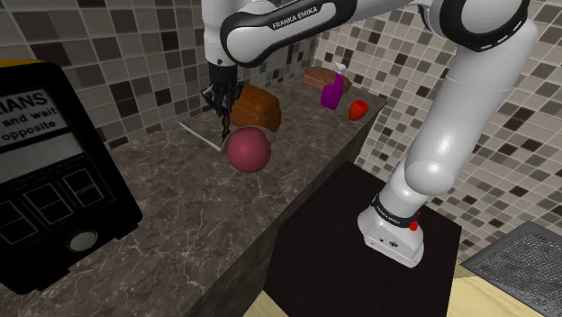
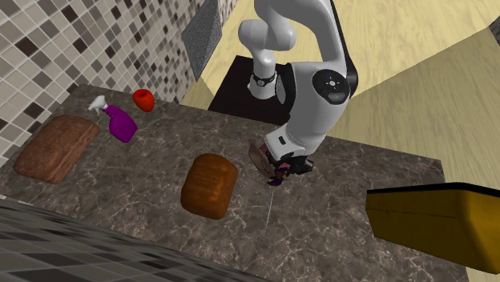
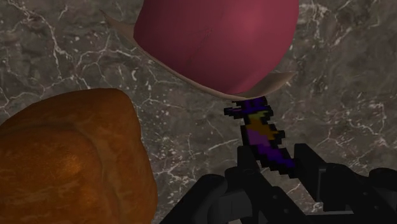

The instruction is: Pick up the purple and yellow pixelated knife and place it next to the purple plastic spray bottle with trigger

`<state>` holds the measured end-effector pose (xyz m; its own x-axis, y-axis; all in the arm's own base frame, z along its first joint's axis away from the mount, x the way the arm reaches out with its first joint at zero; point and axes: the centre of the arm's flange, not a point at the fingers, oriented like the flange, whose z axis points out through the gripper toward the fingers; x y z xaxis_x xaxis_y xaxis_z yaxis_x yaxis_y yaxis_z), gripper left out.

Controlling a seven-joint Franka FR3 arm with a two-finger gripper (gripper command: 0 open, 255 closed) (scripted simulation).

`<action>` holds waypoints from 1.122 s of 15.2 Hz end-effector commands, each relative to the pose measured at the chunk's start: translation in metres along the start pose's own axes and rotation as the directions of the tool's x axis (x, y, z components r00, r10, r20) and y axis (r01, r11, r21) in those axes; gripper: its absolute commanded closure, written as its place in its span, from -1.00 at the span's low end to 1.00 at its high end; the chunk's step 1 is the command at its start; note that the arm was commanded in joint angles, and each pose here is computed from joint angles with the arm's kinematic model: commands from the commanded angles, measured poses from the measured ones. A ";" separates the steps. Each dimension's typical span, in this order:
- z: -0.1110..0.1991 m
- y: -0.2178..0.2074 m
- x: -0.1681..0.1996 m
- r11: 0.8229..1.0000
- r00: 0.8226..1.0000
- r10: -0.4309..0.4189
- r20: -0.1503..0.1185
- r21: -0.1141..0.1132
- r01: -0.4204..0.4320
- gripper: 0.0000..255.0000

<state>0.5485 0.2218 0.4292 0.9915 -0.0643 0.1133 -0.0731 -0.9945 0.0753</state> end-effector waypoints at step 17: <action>-0.093 0.007 0.010 1.000 1.000 0.000 0.000 0.000 0.000 1.00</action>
<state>0.5483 0.2215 0.5190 0.9915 -0.0643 0.1134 -0.0731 -0.9945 0.0752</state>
